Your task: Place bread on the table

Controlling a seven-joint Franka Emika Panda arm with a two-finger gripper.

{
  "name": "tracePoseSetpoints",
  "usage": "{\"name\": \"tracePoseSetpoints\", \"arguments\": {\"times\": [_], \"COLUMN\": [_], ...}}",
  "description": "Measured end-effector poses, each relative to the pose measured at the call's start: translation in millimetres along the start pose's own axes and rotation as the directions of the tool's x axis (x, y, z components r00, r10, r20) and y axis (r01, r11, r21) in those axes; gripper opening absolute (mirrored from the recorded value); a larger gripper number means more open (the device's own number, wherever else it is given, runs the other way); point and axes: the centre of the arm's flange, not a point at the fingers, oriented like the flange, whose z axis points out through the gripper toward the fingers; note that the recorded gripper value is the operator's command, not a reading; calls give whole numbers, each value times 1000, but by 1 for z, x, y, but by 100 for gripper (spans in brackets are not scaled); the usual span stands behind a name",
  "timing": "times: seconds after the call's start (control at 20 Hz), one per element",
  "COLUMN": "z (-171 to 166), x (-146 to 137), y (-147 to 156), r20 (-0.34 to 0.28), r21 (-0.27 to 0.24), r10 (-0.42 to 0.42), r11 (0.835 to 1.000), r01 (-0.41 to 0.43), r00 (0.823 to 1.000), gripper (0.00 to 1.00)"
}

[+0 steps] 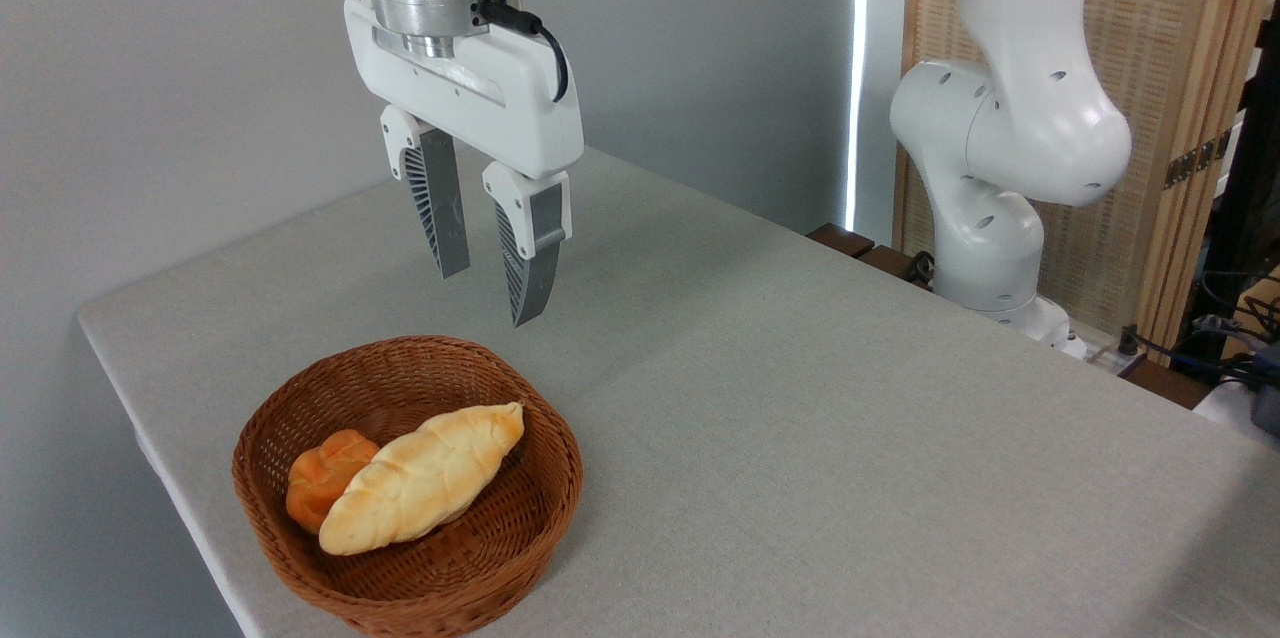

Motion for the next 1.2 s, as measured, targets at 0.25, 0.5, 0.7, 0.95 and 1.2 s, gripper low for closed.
{"name": "tracePoseSetpoints", "arguments": {"times": [0.25,0.5,0.7,0.95,1.2], "z": [3,3,3,3,4], "x": [-2,-2,-2,-2,-3], "y": [2,2,2,2,2], "r20": [22,22,22,22,27], "r21": [-18,-18,-18,-18,-22], "r10": [28,32,32,32,32], "r11": [999,999,999,999,999], "r01": [-27,-32,-32,-32,-31], "r00": [999,999,999,999,999], "gripper": [100,100,100,100,100]}}
